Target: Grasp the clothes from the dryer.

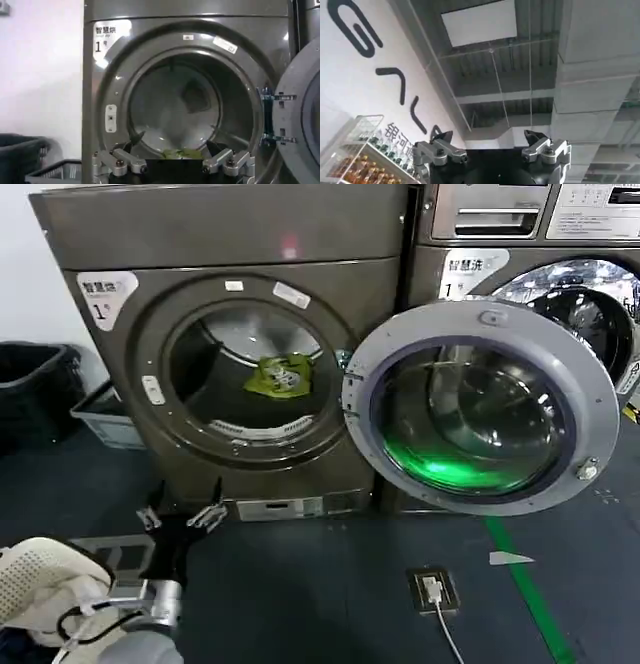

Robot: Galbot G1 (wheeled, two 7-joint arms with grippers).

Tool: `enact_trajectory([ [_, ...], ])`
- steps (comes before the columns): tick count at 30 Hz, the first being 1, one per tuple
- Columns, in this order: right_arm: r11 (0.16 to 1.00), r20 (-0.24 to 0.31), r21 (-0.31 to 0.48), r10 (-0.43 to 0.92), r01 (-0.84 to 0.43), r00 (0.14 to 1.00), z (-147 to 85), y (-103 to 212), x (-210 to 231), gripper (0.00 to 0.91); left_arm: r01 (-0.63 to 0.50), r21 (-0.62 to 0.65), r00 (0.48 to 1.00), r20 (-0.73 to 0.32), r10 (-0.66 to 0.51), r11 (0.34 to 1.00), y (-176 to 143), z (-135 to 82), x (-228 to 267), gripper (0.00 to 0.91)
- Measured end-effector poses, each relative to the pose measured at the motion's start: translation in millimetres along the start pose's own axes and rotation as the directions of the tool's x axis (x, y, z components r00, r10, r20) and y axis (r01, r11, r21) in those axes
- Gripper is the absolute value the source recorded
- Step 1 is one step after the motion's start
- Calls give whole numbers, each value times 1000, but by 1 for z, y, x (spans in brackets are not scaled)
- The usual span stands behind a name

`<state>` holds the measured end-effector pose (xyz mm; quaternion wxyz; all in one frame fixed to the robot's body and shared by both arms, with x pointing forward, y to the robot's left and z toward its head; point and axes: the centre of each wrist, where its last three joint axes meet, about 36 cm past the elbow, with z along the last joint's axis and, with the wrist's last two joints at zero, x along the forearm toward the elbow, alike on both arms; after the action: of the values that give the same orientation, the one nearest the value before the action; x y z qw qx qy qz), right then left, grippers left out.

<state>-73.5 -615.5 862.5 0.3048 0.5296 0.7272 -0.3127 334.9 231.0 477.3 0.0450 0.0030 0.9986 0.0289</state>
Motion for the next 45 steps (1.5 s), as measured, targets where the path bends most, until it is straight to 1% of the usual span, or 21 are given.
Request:
enact_trajectory([
  [10, 1000, 31, -10, -18, 19, 999, -1, 3, -1, 907, -4, 1, 1000, 4, 4, 1000, -1, -2, 1, 907],
  [24, 1000, 65, -13, -22, 23, 998, -3, -2, 0, 907, -6, 7, 1000, 15, 5, 1000, -1, -4, -3, 907],
  [45, 1000, 68, -11, -17, 18, 998, -2, -7, 0, 907, -7, 7, 1000, 17, 7, 1000, -1, -5, -3, 907],
])
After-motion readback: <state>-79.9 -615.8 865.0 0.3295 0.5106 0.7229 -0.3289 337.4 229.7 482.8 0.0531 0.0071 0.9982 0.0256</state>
